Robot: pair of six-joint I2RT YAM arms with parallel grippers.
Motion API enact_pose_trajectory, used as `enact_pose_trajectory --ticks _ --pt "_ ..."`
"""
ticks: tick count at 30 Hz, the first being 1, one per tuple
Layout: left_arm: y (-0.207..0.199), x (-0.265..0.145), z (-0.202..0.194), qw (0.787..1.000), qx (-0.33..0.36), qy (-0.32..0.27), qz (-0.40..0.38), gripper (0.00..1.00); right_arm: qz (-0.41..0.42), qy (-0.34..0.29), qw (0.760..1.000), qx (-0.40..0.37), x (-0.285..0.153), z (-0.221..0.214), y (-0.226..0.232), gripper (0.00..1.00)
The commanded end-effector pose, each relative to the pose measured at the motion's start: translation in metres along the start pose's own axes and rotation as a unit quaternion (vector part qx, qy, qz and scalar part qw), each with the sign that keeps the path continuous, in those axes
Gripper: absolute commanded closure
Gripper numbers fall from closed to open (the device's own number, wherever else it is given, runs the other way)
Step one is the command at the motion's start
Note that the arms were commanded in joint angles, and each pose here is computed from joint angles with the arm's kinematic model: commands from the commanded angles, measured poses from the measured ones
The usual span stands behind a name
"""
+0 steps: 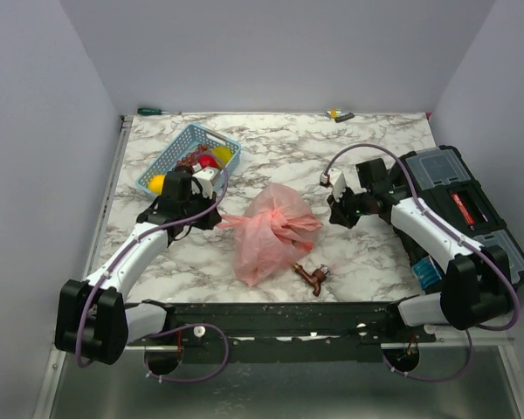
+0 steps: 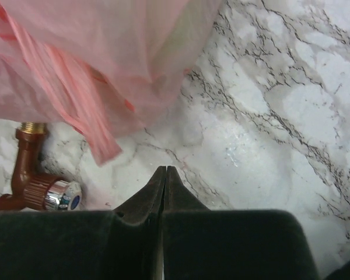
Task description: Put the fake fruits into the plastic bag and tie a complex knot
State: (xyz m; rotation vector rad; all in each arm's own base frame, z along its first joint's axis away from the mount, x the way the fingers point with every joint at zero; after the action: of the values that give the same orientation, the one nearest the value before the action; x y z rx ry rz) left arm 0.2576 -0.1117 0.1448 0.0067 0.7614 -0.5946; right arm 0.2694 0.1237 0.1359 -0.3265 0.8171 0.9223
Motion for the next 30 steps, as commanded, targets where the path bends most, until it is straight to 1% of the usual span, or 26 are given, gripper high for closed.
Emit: enact_pose_trajectory --ticks 1,4,5,6,8,9,13,15,17,19,23,27,30 --pt "-0.028 0.006 0.009 0.997 0.038 -0.021 -0.062 1.0 0.051 -0.013 0.997 0.052 -0.003 0.015 0.014 0.9" --pt "-0.039 0.006 0.011 0.995 0.048 -0.024 -0.082 1.0 0.079 -0.03 0.993 0.08 -0.009 0.024 0.024 0.67" --pt "-0.041 0.005 0.011 0.995 0.046 -0.025 -0.086 1.0 0.087 -0.036 0.991 0.092 -0.012 0.027 0.028 0.55" --pt "-0.041 0.004 0.011 0.995 0.045 -0.025 -0.086 1.0 0.094 -0.043 0.989 0.102 -0.016 0.03 0.032 0.47" --pt "-0.042 0.002 0.011 0.995 0.045 -0.026 -0.089 1.0 0.101 -0.045 0.987 0.116 -0.022 0.03 0.038 0.37" --pt "-0.042 0.001 0.01 0.995 0.045 -0.025 -0.089 1.0 0.103 -0.042 0.987 0.12 -0.024 0.029 0.041 0.34" --pt "-0.044 -0.001 0.01 0.994 0.046 -0.027 -0.093 1.0 0.091 -0.035 0.989 0.112 -0.027 0.021 0.042 0.34" --pt "-0.044 -0.001 0.01 0.994 0.045 -0.029 -0.094 1.0 0.098 -0.03 0.989 0.11 -0.028 0.02 0.044 0.34" --pt "-0.045 -0.001 0.01 0.994 0.045 -0.03 -0.096 1.0 0.107 -0.031 0.989 0.099 -0.027 0.019 0.045 0.34" --pt "-0.046 -0.001 0.01 0.994 0.044 -0.031 -0.098 1.0 0.099 -0.038 0.99 0.095 -0.022 0.018 0.041 0.34" --pt "-0.047 -0.002 0.012 0.993 0.043 -0.033 -0.1 1.0 0.066 -0.043 0.994 0.078 -0.01 0.013 0.029 0.39" --pt "-0.048 -0.001 0.011 0.993 0.04 -0.032 -0.105 1.0 0.033 -0.067 0.995 0.06 -0.005 0.014 0.023 0.44" --pt "-0.047 0.001 0.011 0.993 0.038 -0.032 -0.106 1.0 0.001 -0.071 0.996 0.053 0.002 0.008 0.017 0.46"
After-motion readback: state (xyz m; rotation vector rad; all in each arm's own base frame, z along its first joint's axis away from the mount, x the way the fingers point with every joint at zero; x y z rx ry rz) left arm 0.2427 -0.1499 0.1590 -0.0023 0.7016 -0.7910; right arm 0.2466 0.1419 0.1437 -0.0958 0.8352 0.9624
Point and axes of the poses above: each gripper's point midway between its finger pads, its own x axis out along the fingers, its own y axis along the line the jaws close on, z = x × y, the point moved 5 cm from there along -x, back along the fingers, and after that the axes turned 6 degrees about x, right-handed, at the moved point
